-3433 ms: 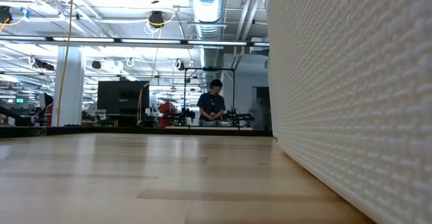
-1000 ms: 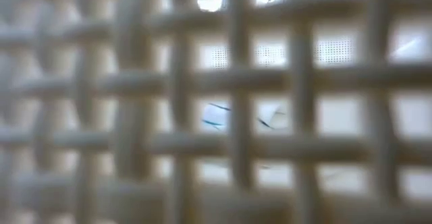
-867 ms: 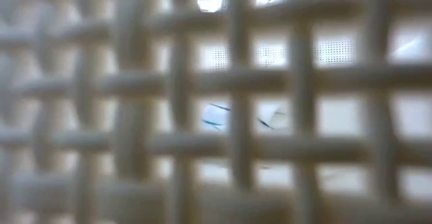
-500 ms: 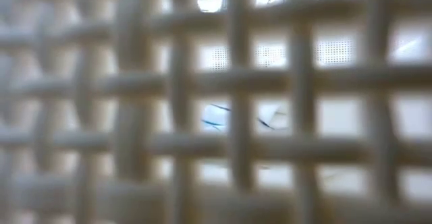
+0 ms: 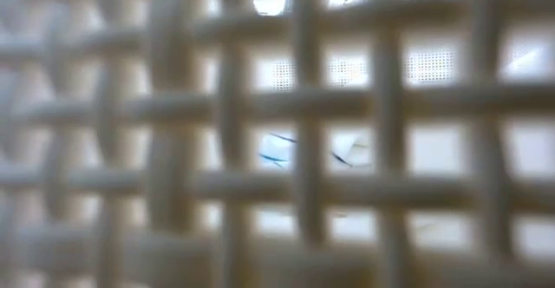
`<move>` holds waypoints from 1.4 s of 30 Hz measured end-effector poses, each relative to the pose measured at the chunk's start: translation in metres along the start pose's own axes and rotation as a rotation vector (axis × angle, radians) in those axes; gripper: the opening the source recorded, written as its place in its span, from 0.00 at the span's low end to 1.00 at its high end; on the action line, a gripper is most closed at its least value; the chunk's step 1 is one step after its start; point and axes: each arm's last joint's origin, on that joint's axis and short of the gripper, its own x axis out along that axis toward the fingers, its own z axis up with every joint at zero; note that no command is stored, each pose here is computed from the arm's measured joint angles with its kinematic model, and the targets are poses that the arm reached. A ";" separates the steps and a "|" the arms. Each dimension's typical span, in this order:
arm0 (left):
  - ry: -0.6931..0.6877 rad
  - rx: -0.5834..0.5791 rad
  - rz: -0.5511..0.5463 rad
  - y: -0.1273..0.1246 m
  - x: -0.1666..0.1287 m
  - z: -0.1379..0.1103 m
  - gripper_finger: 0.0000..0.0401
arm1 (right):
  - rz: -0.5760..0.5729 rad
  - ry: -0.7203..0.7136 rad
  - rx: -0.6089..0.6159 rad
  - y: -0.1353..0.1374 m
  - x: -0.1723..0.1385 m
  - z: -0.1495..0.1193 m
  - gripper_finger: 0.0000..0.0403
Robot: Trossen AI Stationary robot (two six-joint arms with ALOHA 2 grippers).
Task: Sort clothes
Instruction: Return to Home Position
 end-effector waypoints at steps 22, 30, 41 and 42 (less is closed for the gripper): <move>0.007 -0.043 -0.027 0.003 -0.006 -0.016 0.68 | 0.096 -0.203 -0.097 -0.019 -0.028 -0.080 0.56; 0.040 -0.029 -0.007 0.009 -0.013 -0.036 0.68 | 0.027 -0.246 -0.078 -0.030 -0.032 -0.082 0.42; 0.038 -0.037 -0.021 0.009 -0.014 -0.036 0.68 | -0.177 -0.206 -0.082 -0.048 -0.030 -0.085 0.31; 0.042 -0.036 -0.020 0.009 -0.014 -0.036 0.68 | -0.191 -0.191 -0.084 -0.050 -0.030 -0.086 0.31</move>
